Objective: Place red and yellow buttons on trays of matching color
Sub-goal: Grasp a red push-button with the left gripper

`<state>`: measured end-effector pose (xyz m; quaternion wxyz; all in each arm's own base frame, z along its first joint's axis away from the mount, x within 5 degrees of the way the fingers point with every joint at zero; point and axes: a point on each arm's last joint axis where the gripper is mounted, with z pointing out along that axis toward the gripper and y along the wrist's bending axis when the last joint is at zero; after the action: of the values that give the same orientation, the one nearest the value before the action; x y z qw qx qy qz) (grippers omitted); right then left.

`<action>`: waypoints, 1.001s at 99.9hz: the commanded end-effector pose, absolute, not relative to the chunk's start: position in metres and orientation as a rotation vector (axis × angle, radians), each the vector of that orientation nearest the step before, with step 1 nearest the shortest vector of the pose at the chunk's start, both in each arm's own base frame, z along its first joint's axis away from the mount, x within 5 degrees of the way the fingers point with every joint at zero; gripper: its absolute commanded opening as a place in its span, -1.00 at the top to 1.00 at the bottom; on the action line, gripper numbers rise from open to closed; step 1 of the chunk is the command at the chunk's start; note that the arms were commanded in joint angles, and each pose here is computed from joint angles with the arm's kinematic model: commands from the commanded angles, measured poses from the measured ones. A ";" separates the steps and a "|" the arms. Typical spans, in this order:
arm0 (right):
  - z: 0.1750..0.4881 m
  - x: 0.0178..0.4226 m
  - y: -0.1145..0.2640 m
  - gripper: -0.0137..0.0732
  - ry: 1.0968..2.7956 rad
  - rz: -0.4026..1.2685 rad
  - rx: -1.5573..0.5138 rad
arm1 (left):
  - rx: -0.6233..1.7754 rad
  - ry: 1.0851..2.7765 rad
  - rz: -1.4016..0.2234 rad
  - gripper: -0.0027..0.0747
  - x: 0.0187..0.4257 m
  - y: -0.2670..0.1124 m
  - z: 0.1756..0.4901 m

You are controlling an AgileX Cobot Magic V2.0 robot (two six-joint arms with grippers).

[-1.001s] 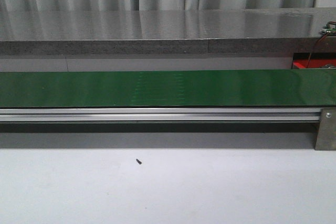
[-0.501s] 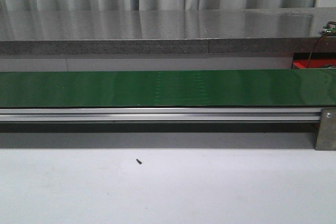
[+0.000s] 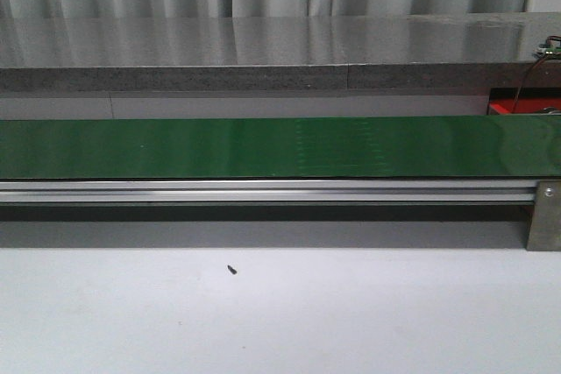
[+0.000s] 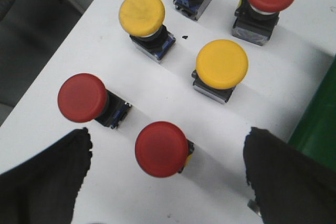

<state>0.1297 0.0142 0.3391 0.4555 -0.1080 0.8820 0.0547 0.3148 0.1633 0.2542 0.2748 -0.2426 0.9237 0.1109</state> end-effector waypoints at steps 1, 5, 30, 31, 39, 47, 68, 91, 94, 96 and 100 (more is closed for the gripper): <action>0.351 0.131 0.014 0.84 2.099 0.118 -0.252 | -0.628 2.396 0.326 -0.53 0.324 0.169 0.271; 0.351 0.131 0.014 0.84 2.099 0.118 -0.252 | -0.630 2.414 0.330 -0.53 0.327 0.171 0.268; 0.351 0.131 0.014 0.84 2.099 0.118 -0.252 | -0.631 2.467 0.328 -0.53 0.337 0.177 0.246; 0.351 0.131 0.014 0.84 2.099 0.118 -0.252 | -0.631 2.467 0.328 -0.53 0.337 0.177 0.246; 0.351 0.131 0.014 0.84 2.098 0.118 -0.252 | -0.634 2.486 0.324 -0.53 0.340 0.178 0.238; 0.351 0.131 0.014 0.84 2.099 0.118 -0.252 | -0.638 2.509 0.320 -0.53 0.342 0.179 0.229; 0.351 0.131 0.014 0.84 2.099 0.118 -0.252 | -0.653 2.548 0.303 -0.53 0.346 0.180 0.213; 0.351 0.131 0.014 0.84 2.099 0.118 -0.252 | -0.670 2.578 0.290 -0.52 0.346 0.180 0.206; 0.351 0.131 0.014 0.84 2.099 0.118 -0.252 | -0.673 2.580 0.288 -0.50 0.346 0.180 0.206; 0.351 0.131 0.014 0.84 2.099 0.118 -0.252 | -0.676 2.579 0.285 -0.48 0.346 0.180 0.206; 0.351 0.131 0.014 0.84 2.099 0.118 -0.252 | -0.677 2.579 0.283 -0.40 0.346 0.180 0.206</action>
<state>0.1296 0.0143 0.3390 0.4552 -0.1081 0.8821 0.0548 0.3423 0.1776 0.1799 0.1816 -0.2386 0.9489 0.0986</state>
